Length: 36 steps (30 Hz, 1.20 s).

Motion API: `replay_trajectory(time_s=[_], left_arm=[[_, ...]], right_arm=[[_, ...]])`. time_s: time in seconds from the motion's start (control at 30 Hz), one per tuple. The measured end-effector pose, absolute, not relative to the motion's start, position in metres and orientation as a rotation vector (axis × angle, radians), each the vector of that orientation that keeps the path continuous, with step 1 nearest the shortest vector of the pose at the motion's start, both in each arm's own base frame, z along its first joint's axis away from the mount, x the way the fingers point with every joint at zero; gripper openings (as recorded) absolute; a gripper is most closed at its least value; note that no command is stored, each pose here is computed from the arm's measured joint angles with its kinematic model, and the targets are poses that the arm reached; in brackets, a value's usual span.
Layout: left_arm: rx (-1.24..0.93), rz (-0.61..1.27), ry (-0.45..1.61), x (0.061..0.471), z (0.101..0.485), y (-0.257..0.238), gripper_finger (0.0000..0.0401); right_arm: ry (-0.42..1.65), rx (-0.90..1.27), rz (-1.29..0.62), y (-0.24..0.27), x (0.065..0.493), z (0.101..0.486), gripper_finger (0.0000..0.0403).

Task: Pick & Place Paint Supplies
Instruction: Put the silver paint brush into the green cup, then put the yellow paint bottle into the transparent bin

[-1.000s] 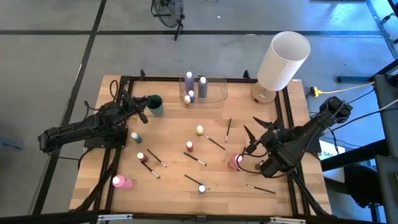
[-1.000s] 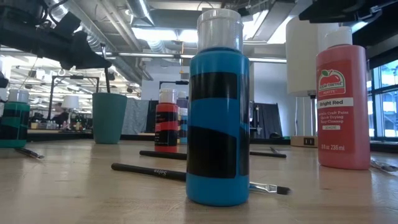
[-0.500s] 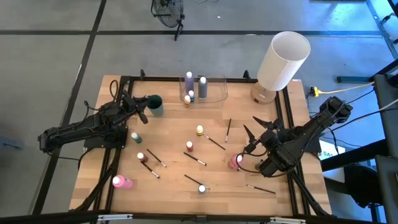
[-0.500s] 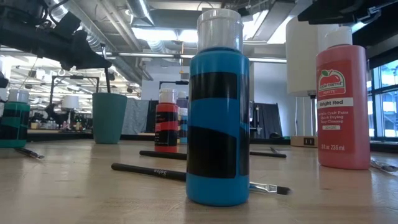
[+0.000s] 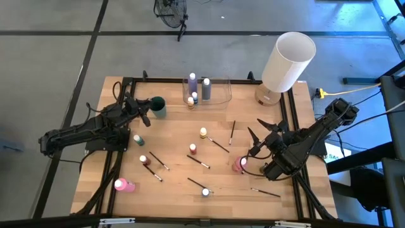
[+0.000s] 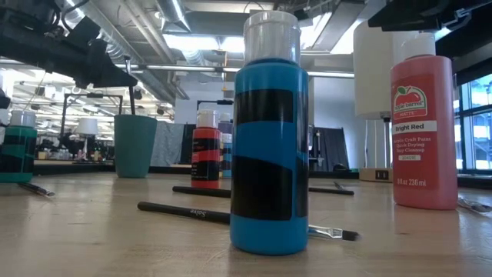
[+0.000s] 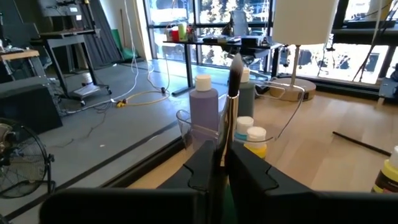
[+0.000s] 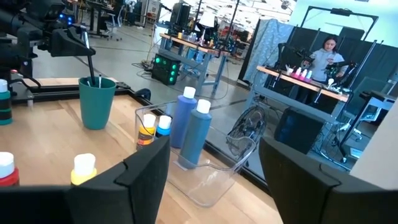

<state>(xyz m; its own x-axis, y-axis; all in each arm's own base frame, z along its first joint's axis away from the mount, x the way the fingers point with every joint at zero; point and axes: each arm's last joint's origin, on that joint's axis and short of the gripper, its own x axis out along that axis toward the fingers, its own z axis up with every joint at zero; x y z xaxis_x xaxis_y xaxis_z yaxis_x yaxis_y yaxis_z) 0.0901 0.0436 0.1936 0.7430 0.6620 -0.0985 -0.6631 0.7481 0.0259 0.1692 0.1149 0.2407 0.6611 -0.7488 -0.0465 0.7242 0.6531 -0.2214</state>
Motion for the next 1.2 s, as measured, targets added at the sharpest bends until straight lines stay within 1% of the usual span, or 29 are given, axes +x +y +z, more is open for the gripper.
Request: replay_trajectory(time_s=[0.57,1.03,1.2], left_arm=[[-0.034,0.746,0.111,0.090,0.192,0.044,0.0049],[-0.036,0.754,0.109,0.089,0.192,0.044,0.0055],[-0.036,0.753,0.032,0.090,0.199,0.044,0.0057]], right_arm=[[0.143,-0.179,-0.842,0.115,0.170,0.240,0.0250],[0.163,-0.128,-0.904,0.106,0.178,0.239,0.0249],[0.180,-0.161,-0.897,0.109,0.180,0.238,0.0249]])
